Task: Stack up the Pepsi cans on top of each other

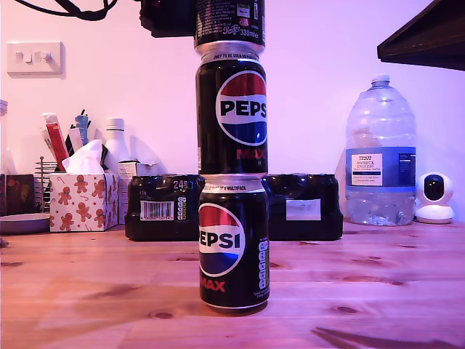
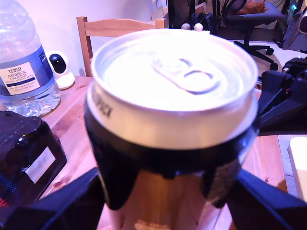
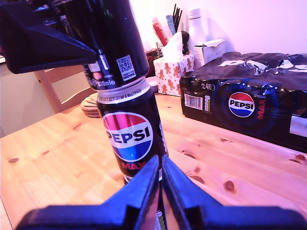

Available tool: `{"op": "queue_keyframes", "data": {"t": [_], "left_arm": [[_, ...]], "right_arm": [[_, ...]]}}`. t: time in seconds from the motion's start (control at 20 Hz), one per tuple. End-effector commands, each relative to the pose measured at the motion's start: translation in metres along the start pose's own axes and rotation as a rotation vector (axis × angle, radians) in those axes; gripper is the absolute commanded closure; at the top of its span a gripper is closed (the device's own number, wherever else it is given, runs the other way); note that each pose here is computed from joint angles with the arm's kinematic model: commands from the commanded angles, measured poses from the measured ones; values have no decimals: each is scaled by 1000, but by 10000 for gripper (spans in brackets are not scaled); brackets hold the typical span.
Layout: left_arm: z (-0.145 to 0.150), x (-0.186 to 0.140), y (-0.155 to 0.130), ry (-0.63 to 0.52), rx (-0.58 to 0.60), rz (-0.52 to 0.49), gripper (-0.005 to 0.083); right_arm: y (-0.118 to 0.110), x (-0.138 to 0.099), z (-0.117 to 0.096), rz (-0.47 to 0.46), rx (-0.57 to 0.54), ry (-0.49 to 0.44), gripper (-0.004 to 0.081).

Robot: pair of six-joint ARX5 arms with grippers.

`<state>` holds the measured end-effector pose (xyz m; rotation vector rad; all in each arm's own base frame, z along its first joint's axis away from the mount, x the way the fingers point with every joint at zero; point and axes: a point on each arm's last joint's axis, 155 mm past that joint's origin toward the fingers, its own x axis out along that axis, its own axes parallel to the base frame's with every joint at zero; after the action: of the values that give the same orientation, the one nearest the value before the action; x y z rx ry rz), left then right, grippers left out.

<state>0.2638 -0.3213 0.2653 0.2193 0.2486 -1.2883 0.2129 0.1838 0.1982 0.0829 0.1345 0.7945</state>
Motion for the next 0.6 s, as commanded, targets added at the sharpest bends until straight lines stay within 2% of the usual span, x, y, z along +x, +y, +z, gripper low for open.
{"op": "queue_keyframes", "data": {"t": [0.0, 0.55], "left_arm": [[6, 1, 0, -23, 16, 1, 309], [-4, 8, 3, -2, -29, -6, 309]], "right_arm": [[2, 0, 3, 7, -7, -9, 783], [2, 0, 4, 7, -7, -10, 783]]}}
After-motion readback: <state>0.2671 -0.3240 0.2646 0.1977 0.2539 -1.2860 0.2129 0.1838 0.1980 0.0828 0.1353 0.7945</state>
